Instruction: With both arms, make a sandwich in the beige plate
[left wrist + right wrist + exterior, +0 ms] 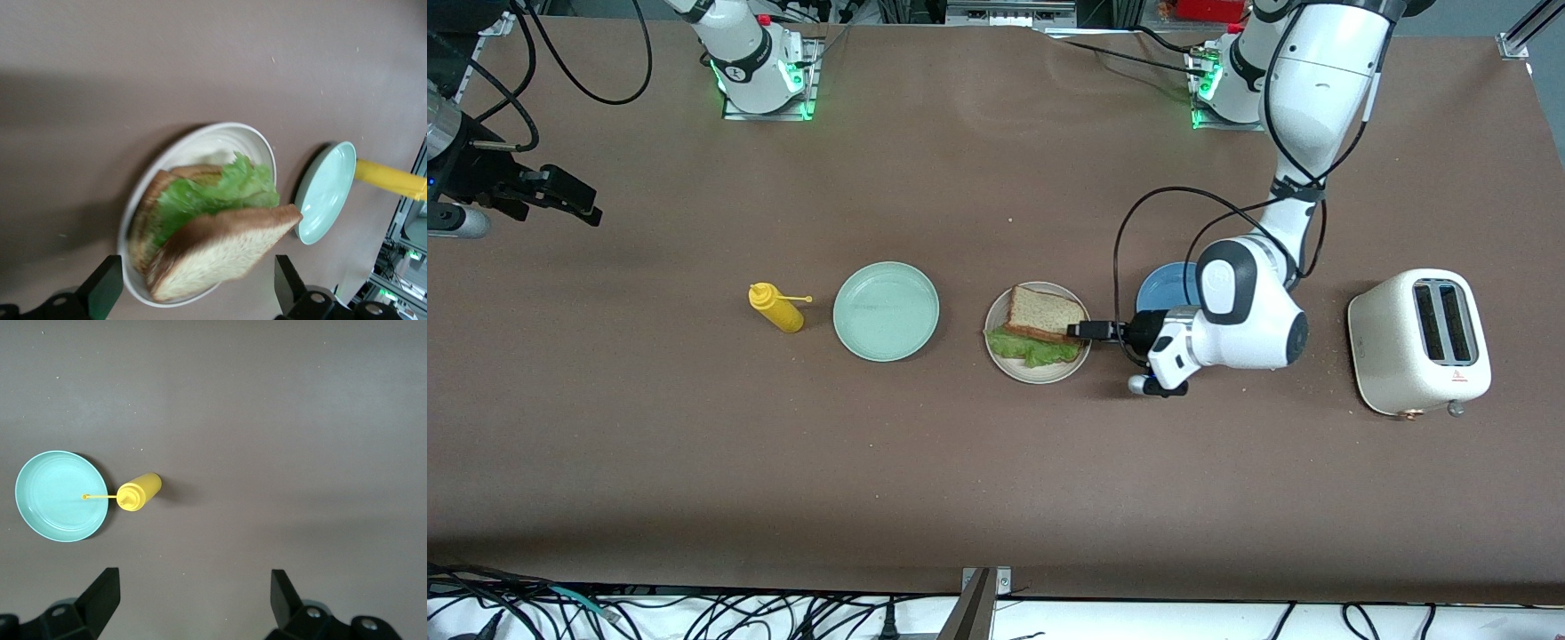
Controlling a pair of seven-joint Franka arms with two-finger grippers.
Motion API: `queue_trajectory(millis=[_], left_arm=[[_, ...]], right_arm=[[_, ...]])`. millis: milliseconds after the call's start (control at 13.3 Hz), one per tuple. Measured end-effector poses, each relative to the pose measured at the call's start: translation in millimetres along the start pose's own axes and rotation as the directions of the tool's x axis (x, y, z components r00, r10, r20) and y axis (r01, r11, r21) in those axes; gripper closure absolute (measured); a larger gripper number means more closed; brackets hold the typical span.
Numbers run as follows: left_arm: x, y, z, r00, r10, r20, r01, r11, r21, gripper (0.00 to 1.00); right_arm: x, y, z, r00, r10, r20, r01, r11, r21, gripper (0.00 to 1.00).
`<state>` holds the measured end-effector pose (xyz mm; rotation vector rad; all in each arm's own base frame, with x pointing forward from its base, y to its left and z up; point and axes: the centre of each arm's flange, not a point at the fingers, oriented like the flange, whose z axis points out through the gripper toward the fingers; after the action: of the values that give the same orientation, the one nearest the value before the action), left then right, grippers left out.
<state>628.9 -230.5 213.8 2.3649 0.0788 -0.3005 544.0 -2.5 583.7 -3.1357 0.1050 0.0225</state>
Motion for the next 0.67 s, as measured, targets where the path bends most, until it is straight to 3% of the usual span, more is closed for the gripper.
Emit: queue_trajectory(millis=[300,674], left_arm=[[11.0,-15.6,-35.5,0.999,0.008,-0.048,-0.005,0.998,0.062,0.00],[15.5,-29.9,-118.9,0.993,0.018,-0.117,0.014,0.962,0.273,0.00]], right_arm=[[0.0,-0.1,-0.1,1.000,0.000,0.000,0.000,1.000,0.000,0.00],[0.9,-0.4,-7.6,1.000,-0.001,-0.016,0.001,1.000,0.001,0.00]])
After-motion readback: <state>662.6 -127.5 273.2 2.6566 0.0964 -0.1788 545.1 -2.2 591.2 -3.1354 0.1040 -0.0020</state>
